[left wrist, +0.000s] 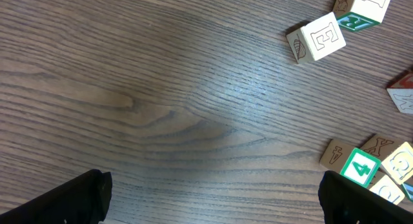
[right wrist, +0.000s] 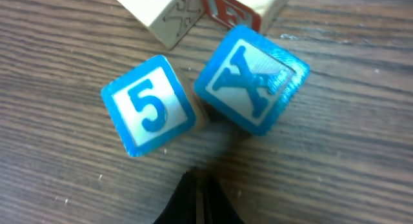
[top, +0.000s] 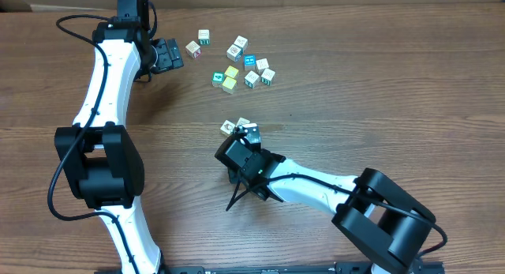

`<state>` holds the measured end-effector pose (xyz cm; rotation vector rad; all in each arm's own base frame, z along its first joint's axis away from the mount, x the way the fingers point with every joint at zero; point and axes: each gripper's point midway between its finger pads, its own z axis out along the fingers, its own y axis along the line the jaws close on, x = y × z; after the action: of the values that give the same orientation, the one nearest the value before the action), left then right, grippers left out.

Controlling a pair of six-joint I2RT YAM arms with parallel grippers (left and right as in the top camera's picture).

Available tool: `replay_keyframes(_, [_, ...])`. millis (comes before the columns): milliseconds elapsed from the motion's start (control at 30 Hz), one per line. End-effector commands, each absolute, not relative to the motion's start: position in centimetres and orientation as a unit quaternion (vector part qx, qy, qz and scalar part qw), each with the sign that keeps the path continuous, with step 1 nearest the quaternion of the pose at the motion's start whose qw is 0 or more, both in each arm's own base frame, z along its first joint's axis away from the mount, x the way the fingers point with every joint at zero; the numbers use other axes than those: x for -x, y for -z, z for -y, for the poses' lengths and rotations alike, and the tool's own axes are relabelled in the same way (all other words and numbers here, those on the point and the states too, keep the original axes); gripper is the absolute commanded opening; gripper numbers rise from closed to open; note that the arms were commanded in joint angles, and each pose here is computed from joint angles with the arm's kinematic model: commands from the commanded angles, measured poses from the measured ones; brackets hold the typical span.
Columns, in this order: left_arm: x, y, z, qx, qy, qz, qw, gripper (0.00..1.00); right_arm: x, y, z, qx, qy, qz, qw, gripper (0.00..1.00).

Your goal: Form a circle

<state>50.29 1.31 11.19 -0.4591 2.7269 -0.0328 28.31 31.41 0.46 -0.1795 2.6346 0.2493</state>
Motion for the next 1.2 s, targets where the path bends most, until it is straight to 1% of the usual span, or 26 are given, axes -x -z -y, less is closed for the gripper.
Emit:
replay_keyframes(0, [-50.7,-11.7,-1.1,0.166,0.018,-0.967,0.195,1.00,-28.5,0.4,-31.1,0.076,-0.078,-0.963,0.247,0.04])
replay_keyframes(1167, [-50.7,-11.7,-1.1,0.166,0.018,-0.967,0.195,1.00,-30.1,-0.5,-31.3,0.076,-0.074,-0.951,0.289,0.04])
